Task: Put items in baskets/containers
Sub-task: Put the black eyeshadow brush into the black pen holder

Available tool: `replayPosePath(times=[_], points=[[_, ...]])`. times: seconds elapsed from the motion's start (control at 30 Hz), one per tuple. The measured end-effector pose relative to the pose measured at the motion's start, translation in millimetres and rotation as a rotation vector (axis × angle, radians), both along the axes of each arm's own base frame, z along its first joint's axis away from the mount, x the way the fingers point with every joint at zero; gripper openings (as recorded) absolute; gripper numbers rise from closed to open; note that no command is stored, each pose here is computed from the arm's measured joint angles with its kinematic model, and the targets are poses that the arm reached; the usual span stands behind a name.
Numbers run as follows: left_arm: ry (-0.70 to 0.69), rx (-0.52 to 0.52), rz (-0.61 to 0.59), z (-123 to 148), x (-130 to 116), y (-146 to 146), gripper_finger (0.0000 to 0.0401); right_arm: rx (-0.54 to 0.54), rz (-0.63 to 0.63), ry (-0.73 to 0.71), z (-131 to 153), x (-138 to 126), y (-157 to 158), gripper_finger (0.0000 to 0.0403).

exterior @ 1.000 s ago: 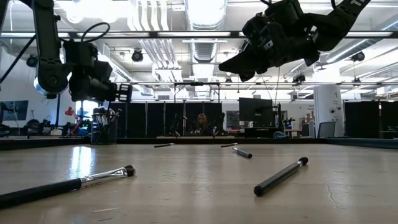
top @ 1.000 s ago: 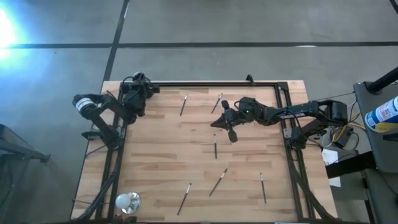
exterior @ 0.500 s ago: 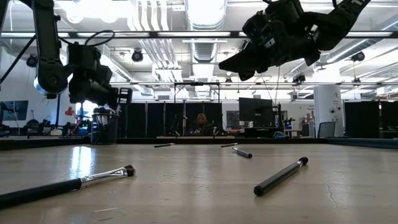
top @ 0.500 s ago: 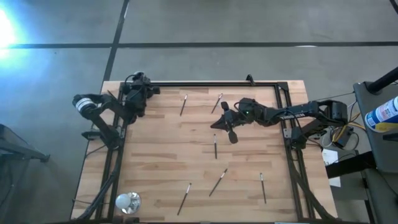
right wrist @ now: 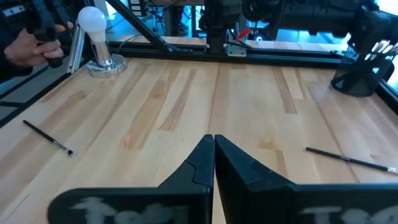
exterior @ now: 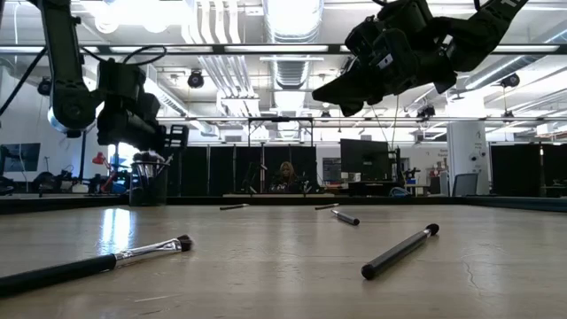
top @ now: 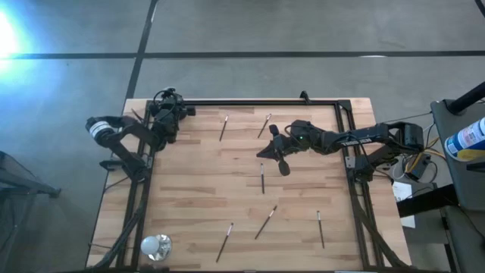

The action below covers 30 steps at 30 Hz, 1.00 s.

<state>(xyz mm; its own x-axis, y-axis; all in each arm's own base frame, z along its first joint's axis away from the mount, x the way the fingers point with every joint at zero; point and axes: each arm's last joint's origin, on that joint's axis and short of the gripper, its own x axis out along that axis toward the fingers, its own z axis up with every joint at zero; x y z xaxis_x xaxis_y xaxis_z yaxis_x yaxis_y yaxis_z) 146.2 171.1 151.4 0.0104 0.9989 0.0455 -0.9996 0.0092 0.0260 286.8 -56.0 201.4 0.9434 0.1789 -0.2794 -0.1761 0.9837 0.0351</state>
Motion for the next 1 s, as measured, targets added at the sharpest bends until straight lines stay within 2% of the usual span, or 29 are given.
replayPosePath(times=[0.2, 0.27, 0.43, 0.6, 0.7, 0.87, 1.0], points=[[0.031, -0.008, -0.102, 12, 10, -18, 0.0004, 0.085, -0.033, 0.051, -4, 0, 0, 0.0008], [0.032, 0.005, -0.183, 17, 15, -29, 0.0004, 0.092, -0.036, 0.080, -9, 0, 0, 0.0008], [-0.004, 0.062, -0.471, 29, 29, -64, 0.0003, 0.092, -0.044, 0.122, -20, 1, -1, 0.0008], [0.003, 0.057, -0.681, 33, 48, -100, 0.0001, 0.106, -0.152, 0.046, -31, -8, -1, 0.0008], [0.009, 0.055, -0.750, 38, 61, -112, 0.0000, 0.147, -0.202, 0.008, -39, -20, -2, 0.0008], [-0.008, -0.076, -0.881, 34, 81, -125, 0.0000, 0.221, -0.326, 0.048, -53, -32, -1, 0.0008], [-0.072, -0.137, -1.042, 25, 87, -130, 0.0000, 0.213, -0.382, 0.101, -60, -35, 3, 0.0008]])
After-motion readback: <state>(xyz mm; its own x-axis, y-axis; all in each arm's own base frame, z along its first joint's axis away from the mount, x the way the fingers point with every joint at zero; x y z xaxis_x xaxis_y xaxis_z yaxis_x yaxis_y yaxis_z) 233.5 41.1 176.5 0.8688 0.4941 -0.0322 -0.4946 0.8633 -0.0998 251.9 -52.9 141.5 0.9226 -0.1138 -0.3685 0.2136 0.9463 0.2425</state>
